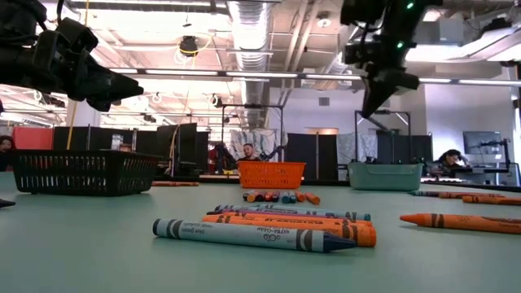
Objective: Sort crayons
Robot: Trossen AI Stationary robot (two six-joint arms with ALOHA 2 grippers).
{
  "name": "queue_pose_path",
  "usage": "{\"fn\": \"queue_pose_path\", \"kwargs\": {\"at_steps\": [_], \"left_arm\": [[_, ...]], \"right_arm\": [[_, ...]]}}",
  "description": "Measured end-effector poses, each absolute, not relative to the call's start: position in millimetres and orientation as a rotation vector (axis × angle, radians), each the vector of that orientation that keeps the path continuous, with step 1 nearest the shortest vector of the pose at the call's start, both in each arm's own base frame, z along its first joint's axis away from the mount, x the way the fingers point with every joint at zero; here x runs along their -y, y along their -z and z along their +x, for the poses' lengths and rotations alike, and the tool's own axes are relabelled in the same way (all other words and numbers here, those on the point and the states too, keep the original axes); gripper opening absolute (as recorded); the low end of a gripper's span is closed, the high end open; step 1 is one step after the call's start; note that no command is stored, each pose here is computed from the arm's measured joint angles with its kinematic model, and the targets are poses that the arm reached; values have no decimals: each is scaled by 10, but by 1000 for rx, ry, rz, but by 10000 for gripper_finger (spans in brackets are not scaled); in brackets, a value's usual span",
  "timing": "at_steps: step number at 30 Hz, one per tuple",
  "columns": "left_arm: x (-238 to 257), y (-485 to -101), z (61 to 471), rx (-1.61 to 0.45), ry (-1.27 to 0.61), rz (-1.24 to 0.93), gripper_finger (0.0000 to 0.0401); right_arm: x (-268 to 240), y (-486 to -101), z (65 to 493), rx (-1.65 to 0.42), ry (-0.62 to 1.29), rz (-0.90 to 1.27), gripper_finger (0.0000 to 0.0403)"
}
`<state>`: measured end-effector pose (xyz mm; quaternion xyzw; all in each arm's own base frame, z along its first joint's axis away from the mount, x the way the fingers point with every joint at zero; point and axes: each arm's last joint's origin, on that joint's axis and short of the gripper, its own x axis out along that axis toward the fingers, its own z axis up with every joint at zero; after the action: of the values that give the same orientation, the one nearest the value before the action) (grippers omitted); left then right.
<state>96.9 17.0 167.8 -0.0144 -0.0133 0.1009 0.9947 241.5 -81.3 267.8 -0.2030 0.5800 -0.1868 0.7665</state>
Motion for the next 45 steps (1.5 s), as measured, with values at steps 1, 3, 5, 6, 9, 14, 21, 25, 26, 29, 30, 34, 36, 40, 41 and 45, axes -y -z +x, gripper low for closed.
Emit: {"fn": "queue_pose_path", "kwargs": {"at_steps": [1, 3, 5, 6, 9, 14, 21, 25, 26, 29, 30, 34, 36, 40, 41, 45], "left_arm": [[-171, -1678, 968, 27, -203, -29, 116], [-171, -1678, 968, 27, -202, -29, 116], [-171, -1679, 968, 27, -202, -29, 116], [-171, -1678, 968, 27, -203, -29, 116], [-170, -1678, 969, 27, -202, -29, 116], [-171, -1679, 968, 27, -202, -29, 116], [-171, -1678, 968, 27, -202, -29, 116], [-170, -1677, 969, 27, -202, -29, 116], [-171, -1677, 969, 27, -203, -29, 116], [-171, -1678, 968, 27, -202, -29, 116], [-171, -1677, 969, 27, -203, -29, 116], [-170, -1679, 968, 27, -202, -29, 116], [-170, -1678, 968, 27, -202, -29, 116], [-171, -1678, 968, 27, -202, -29, 116], [-170, -1678, 969, 27, -202, -29, 116], [-170, -1679, 968, 27, -202, -29, 116]], "right_arm": [[902, -2654, 2427, -1269, 411, -456, 3], [1083, -2582, 2445, -1305, 425, -467, 3], [1265, -2481, 2432, -1366, 438, -455, 3], [1347, -2425, 2423, -1398, 442, -443, 3], [1562, -2266, 2385, -1483, 452, -406, 3], [1812, -2083, 2346, -1536, 494, -343, 14], [1913, -1994, 2312, -1565, 507, -303, 49], [1904, -2006, 2309, -1555, 497, -294, 72], [1900, -2021, 2305, -1550, 497, -294, 78], [1865, -2106, 2282, -1529, 503, -305, 92], [1844, -2145, 2277, -1517, 506, -313, 95], [1725, -2372, 2280, -1388, 562, -317, 98], [1632, -2520, 2298, -1247, 617, -240, 96], [1398, -2801, 2412, -892, 538, -45, 90], [1316, -2840, 2459, -818, 480, -31, 89], [903, -2813, 2655, -654, 250, -137, 84]]}}
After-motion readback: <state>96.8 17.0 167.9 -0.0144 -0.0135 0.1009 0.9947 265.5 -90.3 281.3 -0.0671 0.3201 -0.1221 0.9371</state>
